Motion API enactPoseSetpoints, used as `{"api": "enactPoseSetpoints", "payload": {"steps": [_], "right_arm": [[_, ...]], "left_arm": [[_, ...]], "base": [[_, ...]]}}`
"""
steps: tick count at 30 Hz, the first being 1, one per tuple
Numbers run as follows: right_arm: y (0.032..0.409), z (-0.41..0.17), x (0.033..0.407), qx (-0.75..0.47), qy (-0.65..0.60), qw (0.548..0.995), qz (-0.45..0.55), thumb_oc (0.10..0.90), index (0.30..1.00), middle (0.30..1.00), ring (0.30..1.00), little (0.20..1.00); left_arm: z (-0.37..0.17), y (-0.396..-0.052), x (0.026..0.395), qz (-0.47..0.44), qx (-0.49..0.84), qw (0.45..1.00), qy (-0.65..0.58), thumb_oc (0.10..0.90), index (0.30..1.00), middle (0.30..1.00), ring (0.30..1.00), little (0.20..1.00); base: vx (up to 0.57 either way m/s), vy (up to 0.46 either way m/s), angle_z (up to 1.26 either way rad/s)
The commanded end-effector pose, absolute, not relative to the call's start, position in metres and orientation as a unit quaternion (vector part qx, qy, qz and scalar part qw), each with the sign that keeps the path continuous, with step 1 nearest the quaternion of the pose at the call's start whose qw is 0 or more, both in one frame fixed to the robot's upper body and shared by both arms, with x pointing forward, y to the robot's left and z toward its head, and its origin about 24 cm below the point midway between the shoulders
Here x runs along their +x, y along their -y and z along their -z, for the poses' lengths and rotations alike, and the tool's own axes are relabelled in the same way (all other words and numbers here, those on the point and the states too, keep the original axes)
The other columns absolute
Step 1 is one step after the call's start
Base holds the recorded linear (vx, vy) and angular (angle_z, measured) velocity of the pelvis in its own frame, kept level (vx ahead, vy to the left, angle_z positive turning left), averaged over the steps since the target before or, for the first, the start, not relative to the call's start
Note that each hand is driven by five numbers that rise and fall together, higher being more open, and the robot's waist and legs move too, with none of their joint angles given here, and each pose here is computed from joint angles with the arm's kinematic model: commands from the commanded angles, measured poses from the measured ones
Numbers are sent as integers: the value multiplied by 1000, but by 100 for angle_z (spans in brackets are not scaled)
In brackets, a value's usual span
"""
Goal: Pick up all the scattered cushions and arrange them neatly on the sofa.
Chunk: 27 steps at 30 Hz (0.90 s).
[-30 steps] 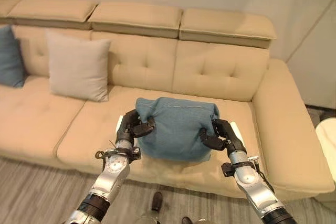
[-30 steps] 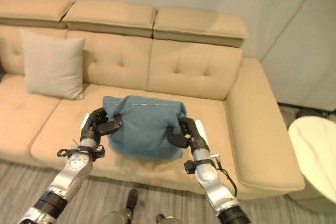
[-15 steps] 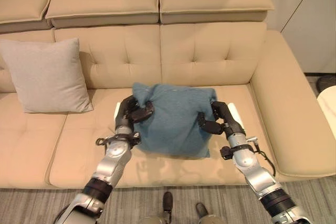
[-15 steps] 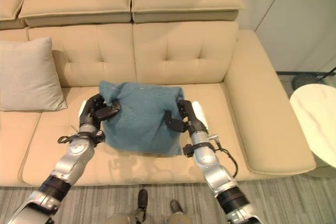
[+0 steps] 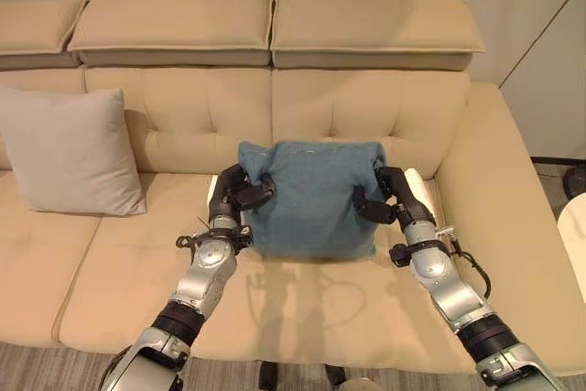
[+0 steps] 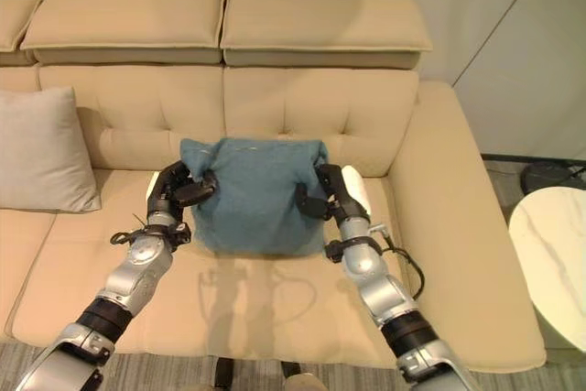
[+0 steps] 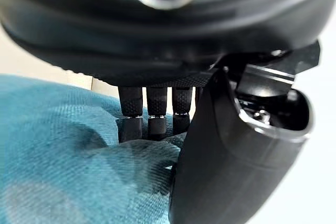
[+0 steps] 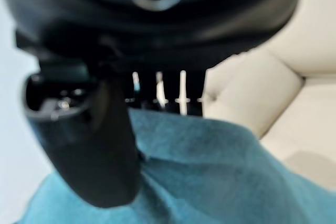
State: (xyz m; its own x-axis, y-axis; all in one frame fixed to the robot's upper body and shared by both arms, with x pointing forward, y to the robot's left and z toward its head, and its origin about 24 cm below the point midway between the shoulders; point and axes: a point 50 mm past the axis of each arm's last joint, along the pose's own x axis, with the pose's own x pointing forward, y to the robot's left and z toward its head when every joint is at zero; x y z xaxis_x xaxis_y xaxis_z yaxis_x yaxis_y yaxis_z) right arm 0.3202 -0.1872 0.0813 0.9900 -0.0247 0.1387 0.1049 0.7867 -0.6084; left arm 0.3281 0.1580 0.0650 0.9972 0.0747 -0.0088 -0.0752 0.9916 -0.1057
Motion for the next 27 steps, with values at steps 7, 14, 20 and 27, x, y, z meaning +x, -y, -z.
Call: {"api": "enactPoseSetpoints", "payload": {"steps": [7, 14, 20, 27], "right_arm": [[165, -248, 381, -319, 301, 892, 105, 400, 300, 300, 300, 300], [181, -321, 397, -365, 323, 855, 178, 400, 300, 300, 300, 300], [194, -346, 403, -392, 293, 845, 217, 800, 900, 900, 900, 900], [221, -317, 415, -465, 170, 836, 236, 800, 900, 900, 900, 900]], "left_arm": [[-235, -123, 385, 13, 11, 962, 271, 400, 300, 300, 300, 300], [-308, -159, 403, -70, 58, 946, 312, 400, 300, 300, 300, 300], [-332, -192, 411, -136, 119, 944, 278, 800, 900, 900, 900, 900], [-306, -235, 415, -200, 126, 955, 178, 800, 900, 900, 900, 900]], "base": [[-202, 14, -7], [-45, 11, 6], [-11, 2, 0], [7, 6, -3]]}}
